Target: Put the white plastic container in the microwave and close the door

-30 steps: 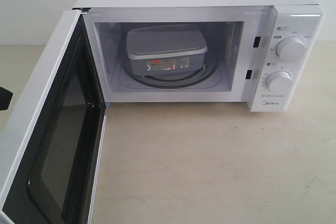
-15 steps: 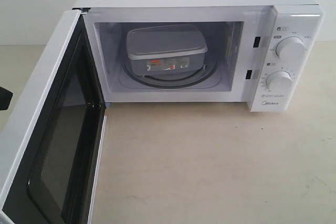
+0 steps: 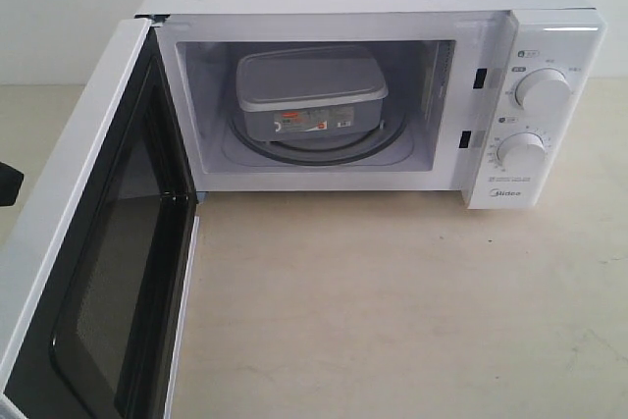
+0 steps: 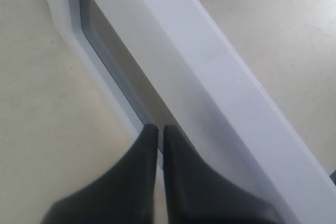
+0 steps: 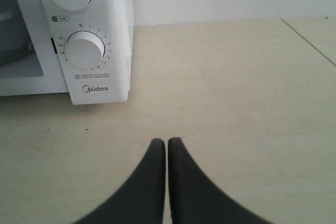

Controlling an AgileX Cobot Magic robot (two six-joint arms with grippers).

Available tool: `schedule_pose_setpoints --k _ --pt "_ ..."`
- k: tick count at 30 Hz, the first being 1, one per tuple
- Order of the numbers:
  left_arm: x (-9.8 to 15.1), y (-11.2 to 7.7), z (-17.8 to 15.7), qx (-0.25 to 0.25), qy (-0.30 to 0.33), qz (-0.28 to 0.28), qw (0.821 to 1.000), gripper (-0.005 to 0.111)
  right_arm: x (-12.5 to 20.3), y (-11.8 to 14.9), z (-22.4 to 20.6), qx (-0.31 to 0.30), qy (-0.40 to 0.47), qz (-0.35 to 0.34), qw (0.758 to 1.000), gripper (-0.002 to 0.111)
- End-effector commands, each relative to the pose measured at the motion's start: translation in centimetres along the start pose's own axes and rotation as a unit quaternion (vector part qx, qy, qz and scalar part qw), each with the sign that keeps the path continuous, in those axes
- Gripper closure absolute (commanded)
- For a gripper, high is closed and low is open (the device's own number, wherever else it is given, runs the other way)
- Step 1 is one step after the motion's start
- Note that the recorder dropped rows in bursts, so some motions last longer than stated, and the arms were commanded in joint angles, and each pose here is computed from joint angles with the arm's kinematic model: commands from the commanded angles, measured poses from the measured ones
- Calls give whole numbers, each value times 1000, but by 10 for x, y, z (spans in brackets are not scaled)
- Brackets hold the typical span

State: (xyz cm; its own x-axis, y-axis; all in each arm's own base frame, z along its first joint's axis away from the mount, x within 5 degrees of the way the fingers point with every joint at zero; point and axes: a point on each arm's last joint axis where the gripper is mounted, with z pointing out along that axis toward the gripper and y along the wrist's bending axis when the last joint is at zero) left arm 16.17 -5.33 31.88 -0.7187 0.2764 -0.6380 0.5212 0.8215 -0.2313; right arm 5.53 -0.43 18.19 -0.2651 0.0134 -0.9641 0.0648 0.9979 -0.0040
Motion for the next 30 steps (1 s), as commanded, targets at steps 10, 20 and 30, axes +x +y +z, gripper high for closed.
schedule_pose_setpoints --k 10,20,30 --pt "-2 -1 -3 1 -10 -4 1000 102 -1 0 0 2 -5 -5 1000 108" --pt "-2 -1 -3 1 -10 -4 1000 102 -1 0 0 2 -5 -5 1000 108" --pt "-3 -3 -4 10 -9 -27 1000 102 -1 0 0 2 -5 -5 1000 108"
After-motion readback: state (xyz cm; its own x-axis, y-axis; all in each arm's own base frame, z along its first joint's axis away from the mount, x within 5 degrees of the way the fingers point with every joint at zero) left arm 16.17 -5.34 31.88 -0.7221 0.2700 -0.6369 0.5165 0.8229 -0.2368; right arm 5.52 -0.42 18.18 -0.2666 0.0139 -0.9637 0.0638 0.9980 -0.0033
